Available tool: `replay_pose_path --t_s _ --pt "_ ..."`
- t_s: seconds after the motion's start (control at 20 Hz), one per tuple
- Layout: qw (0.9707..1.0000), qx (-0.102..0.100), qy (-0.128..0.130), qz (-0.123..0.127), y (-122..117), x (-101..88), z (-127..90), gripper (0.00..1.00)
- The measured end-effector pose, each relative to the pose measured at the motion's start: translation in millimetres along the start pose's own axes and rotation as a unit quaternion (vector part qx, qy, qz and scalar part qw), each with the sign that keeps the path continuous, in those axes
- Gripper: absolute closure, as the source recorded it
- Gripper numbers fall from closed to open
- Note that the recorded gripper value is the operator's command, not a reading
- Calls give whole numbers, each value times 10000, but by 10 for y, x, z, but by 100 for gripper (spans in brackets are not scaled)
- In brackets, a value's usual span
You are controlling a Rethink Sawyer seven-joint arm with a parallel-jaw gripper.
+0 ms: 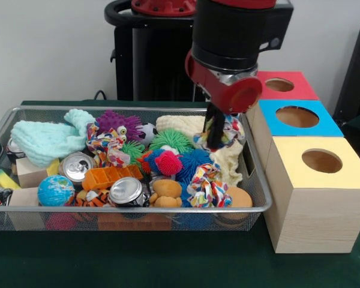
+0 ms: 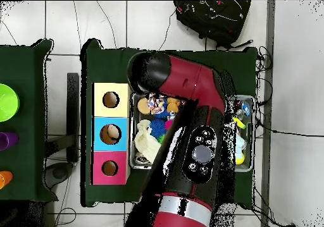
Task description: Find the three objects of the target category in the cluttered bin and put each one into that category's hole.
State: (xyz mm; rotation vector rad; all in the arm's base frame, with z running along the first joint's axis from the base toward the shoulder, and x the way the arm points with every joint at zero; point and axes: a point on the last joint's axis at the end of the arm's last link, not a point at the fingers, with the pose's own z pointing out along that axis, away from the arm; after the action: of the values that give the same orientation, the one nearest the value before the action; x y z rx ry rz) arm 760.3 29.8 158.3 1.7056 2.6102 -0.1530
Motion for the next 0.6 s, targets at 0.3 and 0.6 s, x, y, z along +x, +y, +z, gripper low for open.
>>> replay_pose_path --t_s 0.3,0.6 --pt "9986 -221 -308 -377 328 367 -60 100" --pt "9952 -404 -442 -774 569 948 77 100"
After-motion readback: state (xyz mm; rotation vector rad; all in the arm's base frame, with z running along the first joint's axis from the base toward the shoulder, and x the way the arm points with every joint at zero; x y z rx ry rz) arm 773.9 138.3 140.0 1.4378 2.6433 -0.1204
